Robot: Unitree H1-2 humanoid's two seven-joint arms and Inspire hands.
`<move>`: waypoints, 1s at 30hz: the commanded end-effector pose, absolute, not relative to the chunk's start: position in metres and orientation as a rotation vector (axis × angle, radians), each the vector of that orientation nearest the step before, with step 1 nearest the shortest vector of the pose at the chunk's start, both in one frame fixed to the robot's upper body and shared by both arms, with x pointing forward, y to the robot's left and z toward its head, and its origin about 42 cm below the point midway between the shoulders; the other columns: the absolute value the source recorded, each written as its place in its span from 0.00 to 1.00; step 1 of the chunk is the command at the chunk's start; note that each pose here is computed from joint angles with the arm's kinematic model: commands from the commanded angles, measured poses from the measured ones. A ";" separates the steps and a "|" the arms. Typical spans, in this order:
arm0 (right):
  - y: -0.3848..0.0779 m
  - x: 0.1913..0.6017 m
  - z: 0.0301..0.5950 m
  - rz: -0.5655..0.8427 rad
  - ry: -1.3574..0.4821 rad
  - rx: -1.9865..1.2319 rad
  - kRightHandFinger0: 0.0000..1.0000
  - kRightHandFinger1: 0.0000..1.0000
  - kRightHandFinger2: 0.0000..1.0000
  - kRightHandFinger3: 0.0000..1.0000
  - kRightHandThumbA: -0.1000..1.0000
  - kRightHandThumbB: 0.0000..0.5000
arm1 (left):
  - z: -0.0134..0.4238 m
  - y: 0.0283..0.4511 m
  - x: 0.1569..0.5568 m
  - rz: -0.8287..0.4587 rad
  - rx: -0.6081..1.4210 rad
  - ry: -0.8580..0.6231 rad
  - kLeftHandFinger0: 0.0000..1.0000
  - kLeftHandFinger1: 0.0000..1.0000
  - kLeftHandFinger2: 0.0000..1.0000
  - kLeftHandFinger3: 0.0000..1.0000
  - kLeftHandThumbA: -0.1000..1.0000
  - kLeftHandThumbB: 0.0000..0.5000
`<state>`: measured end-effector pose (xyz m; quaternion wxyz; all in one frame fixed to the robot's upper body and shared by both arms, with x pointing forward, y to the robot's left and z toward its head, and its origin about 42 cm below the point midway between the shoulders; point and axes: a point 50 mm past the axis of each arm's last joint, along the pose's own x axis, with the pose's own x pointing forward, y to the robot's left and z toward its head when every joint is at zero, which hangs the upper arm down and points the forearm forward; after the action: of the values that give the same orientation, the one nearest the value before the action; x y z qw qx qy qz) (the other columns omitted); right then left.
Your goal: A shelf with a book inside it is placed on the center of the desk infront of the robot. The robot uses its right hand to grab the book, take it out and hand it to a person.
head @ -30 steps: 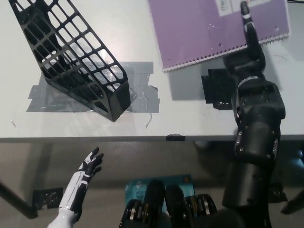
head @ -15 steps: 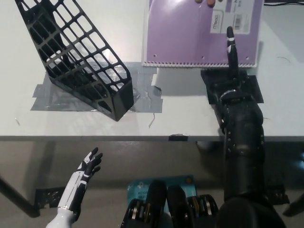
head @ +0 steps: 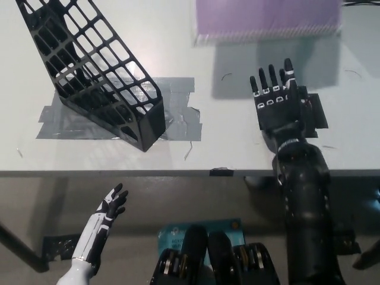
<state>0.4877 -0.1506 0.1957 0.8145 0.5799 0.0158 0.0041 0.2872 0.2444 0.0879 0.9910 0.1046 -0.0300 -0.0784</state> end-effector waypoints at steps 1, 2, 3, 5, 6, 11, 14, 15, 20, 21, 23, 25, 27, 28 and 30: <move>-0.153 0.476 0.252 0.269 -0.239 1.037 1.00 1.00 1.00 1.00 0.99 0.93 | 0.099 0.244 0.291 -0.183 0.238 -0.109 1.00 1.00 1.00 1.00 1.00 0.42; -0.154 0.470 0.255 0.290 -0.259 1.011 1.00 1.00 1.00 1.00 0.99 0.94 | 0.098 0.244 0.289 -0.183 0.242 -0.107 1.00 1.00 1.00 1.00 1.00 0.42; -0.154 0.470 0.255 0.290 -0.259 1.011 1.00 1.00 1.00 1.00 0.99 0.94 | 0.098 0.244 0.289 -0.183 0.242 -0.107 1.00 1.00 1.00 1.00 1.00 0.42; -0.157 0.454 0.267 0.334 -0.316 0.925 1.00 1.00 1.00 1.00 1.00 0.94 | 0.099 0.244 0.289 -0.182 0.247 -0.103 1.00 1.00 1.00 1.00 1.00 0.43; -0.158 0.445 0.273 0.348 -0.340 0.868 1.00 1.00 1.00 1.00 1.00 0.94 | 0.099 0.244 0.289 -0.179 0.240 -0.099 1.00 1.00 1.00 1.00 1.00 0.44; -0.168 0.390 0.301 0.368 -0.494 0.572 1.00 1.00 1.00 1.00 1.00 0.88 | 0.097 0.243 0.286 -0.178 0.216 -0.090 1.00 1.00 1.00 1.00 0.99 0.43; -0.174 0.353 0.313 0.371 -0.594 0.438 1.00 1.00 1.00 1.00 1.00 0.90 | 0.096 0.244 0.284 -0.174 0.208 -0.087 1.00 1.00 1.00 1.00 0.98 0.41; -0.175 0.345 0.314 0.374 -0.610 0.414 1.00 1.00 1.00 1.00 1.00 0.92 | 0.095 0.243 0.284 -0.173 0.207 -0.085 1.00 1.00 1.00 1.00 0.98 0.41; -0.187 0.297 0.286 0.364 -0.590 0.287 1.00 1.00 1.00 1.00 1.00 0.90 | 0.092 0.245 0.280 -0.173 0.211 -0.074 1.00 1.00 1.00 1.00 0.98 0.40; -0.189 0.293 0.278 0.363 -0.578 0.272 1.00 1.00 1.00 1.00 1.00 0.89 | 0.092 0.245 0.280 -0.173 0.210 -0.073 1.00 1.00 1.00 1.00 0.98 0.39; -0.192 0.286 0.260 0.356 -0.543 0.238 1.00 1.00 1.00 1.00 1.00 0.87 | 0.091 0.246 0.279 -0.174 0.218 -0.074 1.00 1.00 1.00 1.00 0.99 0.38; -0.196 0.277 0.232 0.332 -0.455 0.207 1.00 1.00 1.00 1.00 1.00 0.86 | 0.089 0.247 0.277 -0.170 0.215 -0.068 1.00 1.00 1.00 1.00 0.99 0.39; -0.199 0.274 0.215 0.319 -0.408 0.184 1.00 1.00 1.00 1.00 1.00 0.77 | 0.089 0.247 0.276 -0.171 0.214 -0.066 1.00 1.00 1.00 1.00 0.99 0.38; -0.202 0.273 0.199 0.313 -0.369 0.157 1.00 1.00 1.00 1.00 1.00 0.71 | 0.089 0.247 0.276 -0.172 0.210 -0.064 1.00 1.00 1.00 1.00 0.98 0.40; -0.206 0.268 0.183 0.303 -0.315 0.112 1.00 1.00 1.00 1.00 1.00 0.69 | 0.086 0.247 0.272 -0.176 0.205 -0.058 1.00 1.00 1.00 1.00 0.98 0.41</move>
<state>0.2916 -0.2030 0.2039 0.9638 0.1867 -0.1382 0.1308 0.2791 0.2454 0.0810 0.9912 0.1065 -0.0154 -0.0772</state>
